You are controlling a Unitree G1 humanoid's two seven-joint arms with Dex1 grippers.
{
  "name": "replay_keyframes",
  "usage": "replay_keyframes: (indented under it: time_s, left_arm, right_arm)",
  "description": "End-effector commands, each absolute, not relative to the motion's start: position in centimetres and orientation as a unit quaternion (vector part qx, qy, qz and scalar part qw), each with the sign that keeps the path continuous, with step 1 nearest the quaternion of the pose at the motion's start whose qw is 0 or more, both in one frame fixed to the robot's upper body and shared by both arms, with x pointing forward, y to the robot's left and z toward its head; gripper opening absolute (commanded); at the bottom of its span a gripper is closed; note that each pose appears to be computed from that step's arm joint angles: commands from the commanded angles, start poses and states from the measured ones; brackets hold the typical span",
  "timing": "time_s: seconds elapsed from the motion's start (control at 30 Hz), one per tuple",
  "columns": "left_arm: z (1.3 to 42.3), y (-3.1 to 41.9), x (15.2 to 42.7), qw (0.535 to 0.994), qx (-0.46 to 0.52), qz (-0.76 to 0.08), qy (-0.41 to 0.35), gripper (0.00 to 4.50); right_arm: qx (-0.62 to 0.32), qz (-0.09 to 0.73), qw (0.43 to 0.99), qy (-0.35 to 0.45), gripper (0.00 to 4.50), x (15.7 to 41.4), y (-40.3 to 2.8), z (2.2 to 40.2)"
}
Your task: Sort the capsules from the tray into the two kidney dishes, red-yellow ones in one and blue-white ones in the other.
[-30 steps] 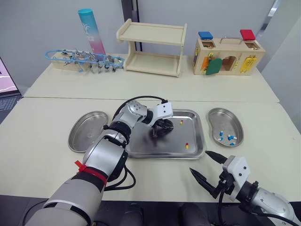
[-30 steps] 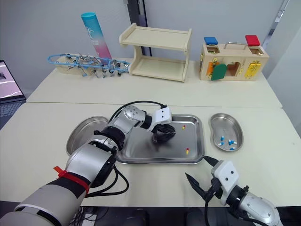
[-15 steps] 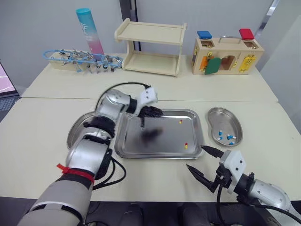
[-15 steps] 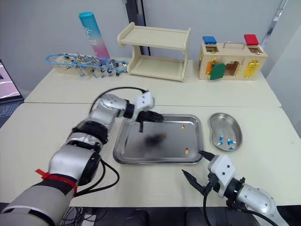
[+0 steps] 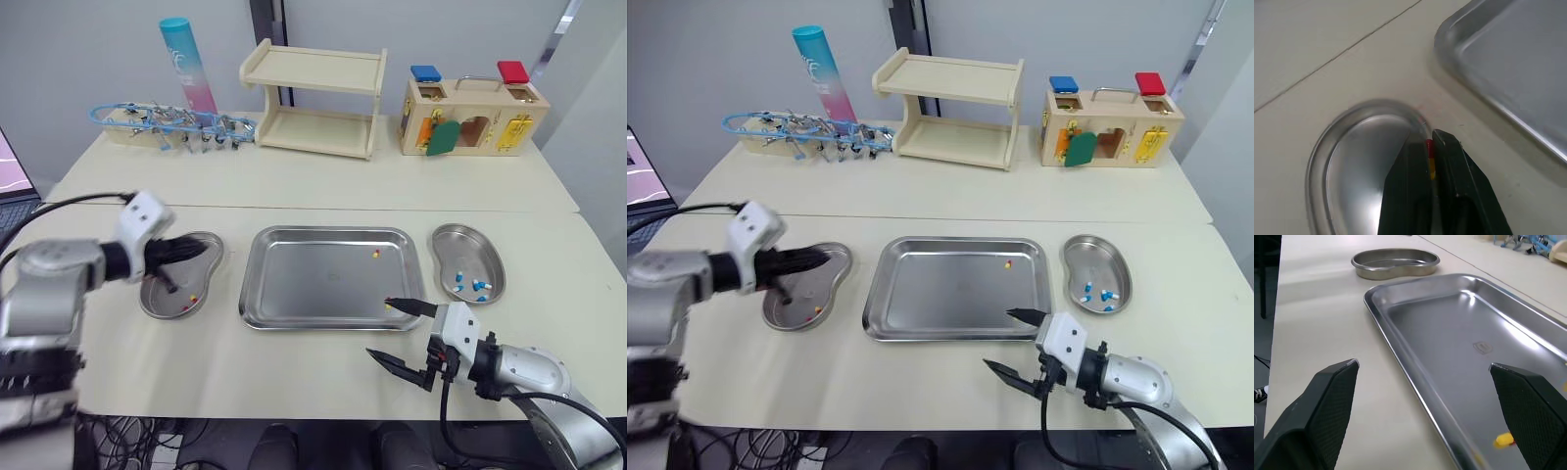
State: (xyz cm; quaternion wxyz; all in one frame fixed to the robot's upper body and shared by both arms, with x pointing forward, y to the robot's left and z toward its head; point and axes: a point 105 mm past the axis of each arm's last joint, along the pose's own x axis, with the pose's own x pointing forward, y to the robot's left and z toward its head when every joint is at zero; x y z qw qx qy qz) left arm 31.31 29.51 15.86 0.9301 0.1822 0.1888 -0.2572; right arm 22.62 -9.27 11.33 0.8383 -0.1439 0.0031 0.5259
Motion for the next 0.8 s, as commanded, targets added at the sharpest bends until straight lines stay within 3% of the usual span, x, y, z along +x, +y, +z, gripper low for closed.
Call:
replay_keyframes:
  time_s: [0.03,0.33,0.5,0.8]
  left_arm:
    - [17.4,30.2,30.5,0.944,0.185,-0.220,0.161,0.05]
    - [16.4,30.2,30.3,0.959,0.133,-0.189,0.165,0.05]
    - [17.0,30.2,30.3,0.962,0.132,-0.182,0.154,1.30]
    - [17.8,30.5,29.4,0.965,0.131,-0.175,0.143,4.19]
  right_arm:
    - [-0.142,0.543,0.828,-0.017,4.50,22.6,-8.8,11.9]
    - [-0.142,0.560,0.816,-0.021,4.50,22.9,-8.4,12.1]
    - [-0.142,0.561,0.815,-0.020,4.50,22.9,-8.3,12.0]
    - [-0.141,0.561,0.816,-0.020,4.50,22.9,-8.2,11.9]
